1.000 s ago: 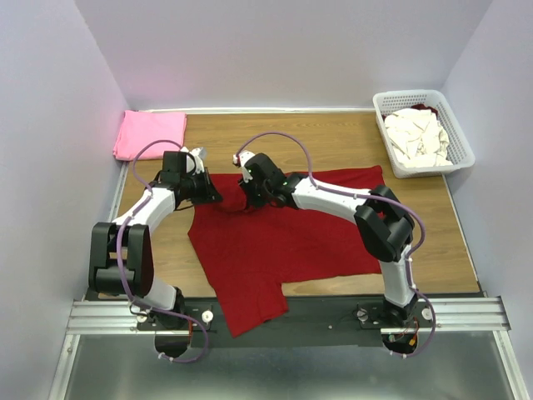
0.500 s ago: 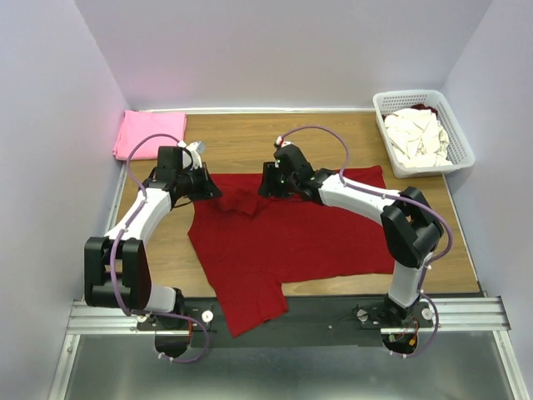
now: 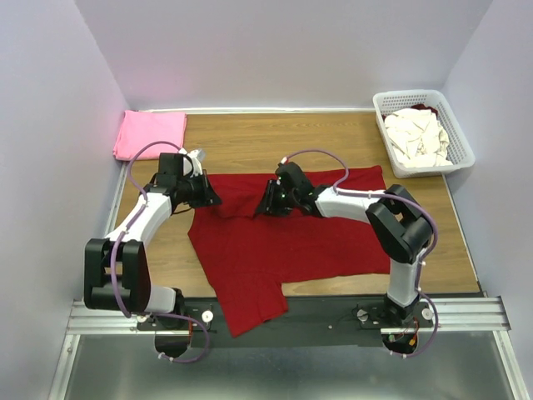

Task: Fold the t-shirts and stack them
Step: Fold the tshirt

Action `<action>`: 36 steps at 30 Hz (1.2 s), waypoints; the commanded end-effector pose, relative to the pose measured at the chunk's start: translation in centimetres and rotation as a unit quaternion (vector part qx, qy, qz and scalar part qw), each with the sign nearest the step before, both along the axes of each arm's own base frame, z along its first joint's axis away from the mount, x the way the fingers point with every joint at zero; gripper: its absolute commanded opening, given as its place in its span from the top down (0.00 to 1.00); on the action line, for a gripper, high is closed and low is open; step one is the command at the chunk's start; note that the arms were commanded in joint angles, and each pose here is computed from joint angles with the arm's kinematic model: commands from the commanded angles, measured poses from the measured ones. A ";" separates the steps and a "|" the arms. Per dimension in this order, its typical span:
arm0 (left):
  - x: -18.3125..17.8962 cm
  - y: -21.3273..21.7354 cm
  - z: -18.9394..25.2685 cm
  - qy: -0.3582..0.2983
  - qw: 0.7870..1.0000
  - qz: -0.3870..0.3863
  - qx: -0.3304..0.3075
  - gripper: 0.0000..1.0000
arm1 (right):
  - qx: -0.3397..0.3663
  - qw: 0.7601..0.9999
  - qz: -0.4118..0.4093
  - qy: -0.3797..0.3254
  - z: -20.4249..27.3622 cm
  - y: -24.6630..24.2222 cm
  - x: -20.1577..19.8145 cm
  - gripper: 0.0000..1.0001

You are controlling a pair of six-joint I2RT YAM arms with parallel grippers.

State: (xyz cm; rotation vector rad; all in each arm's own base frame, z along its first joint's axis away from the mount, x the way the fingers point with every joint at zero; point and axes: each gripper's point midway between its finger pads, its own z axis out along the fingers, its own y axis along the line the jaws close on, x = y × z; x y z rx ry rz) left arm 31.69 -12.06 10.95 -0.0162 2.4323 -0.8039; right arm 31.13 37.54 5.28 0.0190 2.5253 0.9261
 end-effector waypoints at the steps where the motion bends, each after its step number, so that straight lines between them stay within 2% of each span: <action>1: 0.4 0.2 -0.7 0.001 1.000 0.003 0.005 1.00 | 0.043 0.999 -0.011 0.025 -0.7 1.3 -0.4 0.56; 23: 0.4 0.5 -1.6 0.008 1.000 0.005 0.015 1.00 | 0.069 0.997 -0.018 0.035 -2.0 2.7 0.4 0.56; 26: 0.4 0.5 -1.7 0.011 1.000 0.008 0.014 1.00 | 0.064 0.997 -0.016 0.039 -2.6 2.6 0.1 0.72; 27: 0.4 0.6 -1.6 0.012 1.000 0.011 0.016 1.00 | 0.064 0.997 -0.017 0.037 -2.5 2.5 0.2 0.83; 31: 0.3 1.3 -1.5 0.018 0.999 0.029 0.034 1.00 | 0.060 0.998 -0.003 0.014 -1.1 2.0 -0.1 0.99; 36: -0.8 1.8 -2.1 0.037 0.998 0.034 0.049 1.00 | 0.036 0.999 0.015 -0.008 0.3 1.2 -0.4 0.99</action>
